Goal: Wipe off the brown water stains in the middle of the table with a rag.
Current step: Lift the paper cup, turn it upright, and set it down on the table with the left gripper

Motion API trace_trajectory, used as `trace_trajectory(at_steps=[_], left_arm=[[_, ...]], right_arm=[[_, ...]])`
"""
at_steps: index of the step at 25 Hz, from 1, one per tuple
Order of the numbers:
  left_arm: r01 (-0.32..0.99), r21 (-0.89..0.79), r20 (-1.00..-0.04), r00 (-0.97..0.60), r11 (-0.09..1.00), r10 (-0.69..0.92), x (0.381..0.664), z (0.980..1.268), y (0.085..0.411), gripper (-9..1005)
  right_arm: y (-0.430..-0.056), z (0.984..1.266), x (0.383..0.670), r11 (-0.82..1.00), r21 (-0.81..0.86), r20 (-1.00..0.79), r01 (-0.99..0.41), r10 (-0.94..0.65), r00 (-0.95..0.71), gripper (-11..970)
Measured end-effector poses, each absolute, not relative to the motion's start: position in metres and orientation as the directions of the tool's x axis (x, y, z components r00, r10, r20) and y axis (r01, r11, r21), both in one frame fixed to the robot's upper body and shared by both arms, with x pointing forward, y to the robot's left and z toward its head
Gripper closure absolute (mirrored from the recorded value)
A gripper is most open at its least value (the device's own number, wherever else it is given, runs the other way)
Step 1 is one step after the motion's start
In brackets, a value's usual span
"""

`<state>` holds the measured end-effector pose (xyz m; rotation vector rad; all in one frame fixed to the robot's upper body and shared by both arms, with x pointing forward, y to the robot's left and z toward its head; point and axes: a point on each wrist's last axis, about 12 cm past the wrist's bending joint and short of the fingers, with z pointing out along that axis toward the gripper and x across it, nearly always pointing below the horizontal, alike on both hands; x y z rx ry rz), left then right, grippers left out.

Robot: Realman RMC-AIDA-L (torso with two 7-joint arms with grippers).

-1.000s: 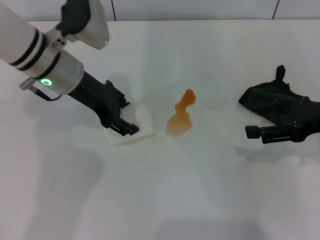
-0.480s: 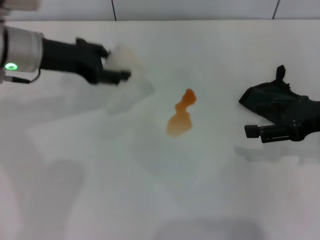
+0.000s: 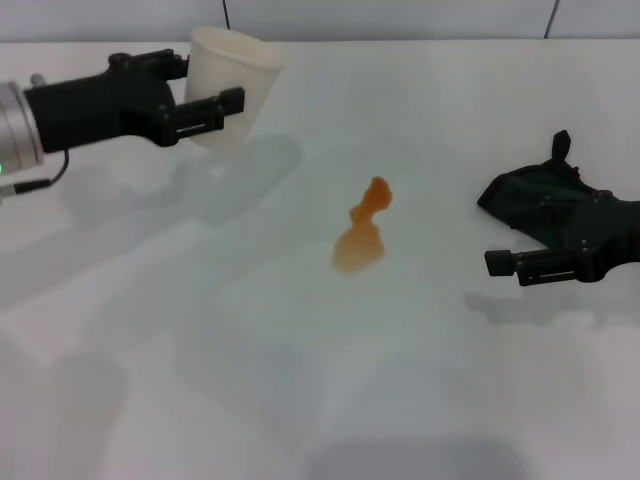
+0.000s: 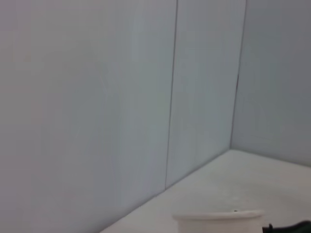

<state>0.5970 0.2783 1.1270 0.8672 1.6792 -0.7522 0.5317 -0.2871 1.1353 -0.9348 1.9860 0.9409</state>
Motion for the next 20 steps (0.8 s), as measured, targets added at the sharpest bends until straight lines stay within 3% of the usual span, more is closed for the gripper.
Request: trace_trajectory(at_steps=[6,20], left_arm=[[0.813,-0.055,-0.984,-0.142,0.579,0.106,0.577,1.102,0.285,354],[0.741,-0.019,-0.980,-0.145,0.671,0.133,0.554,1.050,0.278,352]], right_arm=[[-0.283,1.134,0.531,0.454,0.301,-0.832,-0.839,-0.306,-0.464,86],[-0.275,1.131,0.529,0.427,0.318,-0.823,-0.847,-0.319,-0.470,86]])
